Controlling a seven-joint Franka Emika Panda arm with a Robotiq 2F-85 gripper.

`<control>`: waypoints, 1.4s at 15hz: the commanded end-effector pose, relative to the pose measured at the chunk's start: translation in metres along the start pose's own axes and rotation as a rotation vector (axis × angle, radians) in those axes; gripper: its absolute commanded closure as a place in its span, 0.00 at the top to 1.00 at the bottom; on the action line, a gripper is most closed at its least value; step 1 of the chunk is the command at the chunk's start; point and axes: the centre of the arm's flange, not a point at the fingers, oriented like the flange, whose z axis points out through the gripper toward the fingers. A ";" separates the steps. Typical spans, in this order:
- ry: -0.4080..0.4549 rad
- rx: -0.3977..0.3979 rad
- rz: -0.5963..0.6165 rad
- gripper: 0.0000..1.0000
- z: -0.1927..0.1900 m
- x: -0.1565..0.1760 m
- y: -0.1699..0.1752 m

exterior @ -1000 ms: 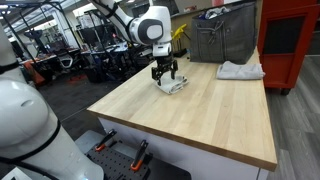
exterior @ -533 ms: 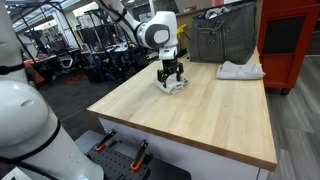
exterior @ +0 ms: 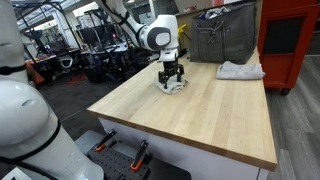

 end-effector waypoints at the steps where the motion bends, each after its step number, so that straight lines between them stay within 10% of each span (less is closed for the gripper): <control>1: 0.000 0.025 0.012 0.74 0.004 -0.007 -0.007; 11: 0.066 0.071 -0.037 0.04 -0.003 0.002 -0.019; 21: 0.093 0.027 -0.228 0.06 -0.013 0.081 -0.074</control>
